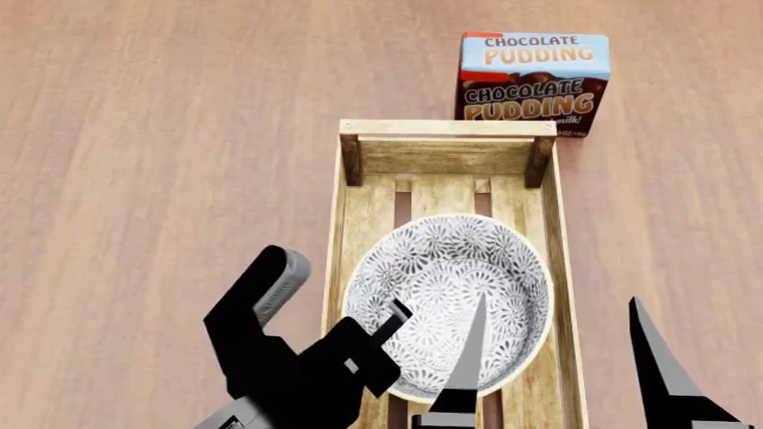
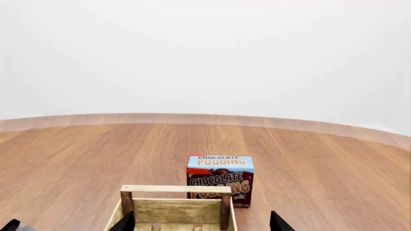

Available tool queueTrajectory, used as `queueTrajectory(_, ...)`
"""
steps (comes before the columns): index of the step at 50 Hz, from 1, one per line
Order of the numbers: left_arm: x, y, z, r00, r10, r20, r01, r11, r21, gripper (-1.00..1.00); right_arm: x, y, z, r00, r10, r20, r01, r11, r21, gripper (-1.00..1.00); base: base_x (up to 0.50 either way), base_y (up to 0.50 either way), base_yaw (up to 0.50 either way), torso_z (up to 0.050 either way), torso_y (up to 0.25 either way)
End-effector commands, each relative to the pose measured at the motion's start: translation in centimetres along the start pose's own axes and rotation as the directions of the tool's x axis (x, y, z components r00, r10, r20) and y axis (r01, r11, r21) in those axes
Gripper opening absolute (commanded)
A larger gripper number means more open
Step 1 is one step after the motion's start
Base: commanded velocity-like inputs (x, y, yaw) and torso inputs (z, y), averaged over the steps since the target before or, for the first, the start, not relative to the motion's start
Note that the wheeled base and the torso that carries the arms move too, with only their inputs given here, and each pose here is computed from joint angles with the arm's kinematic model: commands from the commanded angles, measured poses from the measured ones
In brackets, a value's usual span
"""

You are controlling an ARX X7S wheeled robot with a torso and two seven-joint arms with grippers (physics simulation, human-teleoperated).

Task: Pick up the bowl on the left and put it in the tray.

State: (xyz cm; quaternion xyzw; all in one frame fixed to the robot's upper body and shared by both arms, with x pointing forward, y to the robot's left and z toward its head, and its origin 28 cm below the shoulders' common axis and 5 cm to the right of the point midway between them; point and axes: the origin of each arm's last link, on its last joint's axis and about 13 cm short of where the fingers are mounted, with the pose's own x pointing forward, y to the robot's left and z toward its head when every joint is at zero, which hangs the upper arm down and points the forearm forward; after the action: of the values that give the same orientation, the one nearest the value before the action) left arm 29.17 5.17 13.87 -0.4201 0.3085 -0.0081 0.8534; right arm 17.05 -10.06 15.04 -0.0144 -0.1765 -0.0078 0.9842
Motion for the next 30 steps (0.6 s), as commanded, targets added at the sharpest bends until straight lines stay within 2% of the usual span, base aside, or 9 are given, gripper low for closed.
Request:
queueTrajectory(1, 0.45, -0.45, -0.12, 1.0, -0.02, 0.019, 0.021, 1.0, -0.009, -1.0, 0.16, -0.21, 0.23, 1.0, -0.007, 0.021, 0.007, 1.0, 0.002, 1.0, 0.0, 0.0, 0.0, 0.0, 0.0)
queueTrajectory(2, 0.46, -0.42, -0.14, 1.0, -0.02, 0.016, 0.02, 1.0, -0.004, -1.0, 0.17, -0.22, 0.23, 1.0, -0.007, 0.022, 0.007, 1.0, 0.002, 1.0, 0.0, 0.0, 0.0, 0.0, 0.0)
queueTrajectory(3, 0.37, -0.45, -0.16, 0.999, -0.04, 0.015, 0.04, 0.999, -0.01, 1.0, 0.17, -0.22, 0.23, 1.0, -0.007, 0.022, 0.007, 1.0, 0.002, 1.0, 0.0, 0.0, 0.0, 0.0, 0.0)
queueTrajectory(25, 0.04, -0.39, -0.2, 0.999, -0.034, 0.004, 0.034, 0.999, -0.003, 1.0, 0.15, -0.14, 0.31, 1.0, -0.005, 0.024, 0.005, 1.0, 0.001, 1.0, 0.0, 0.0, 0.0, 0.0, -0.002)
queueTrajectory(30, -0.26, -0.46, -0.18, 0.999, -0.034, 0.022, 0.033, 0.999, 0.022, 1.0, 0.13, -0.1, 0.37, 1.0, -0.004, 0.024, 0.004, 1.0, 0.001, 1.0, 0.0, 0.0, 0.0, 0.0, -0.002)
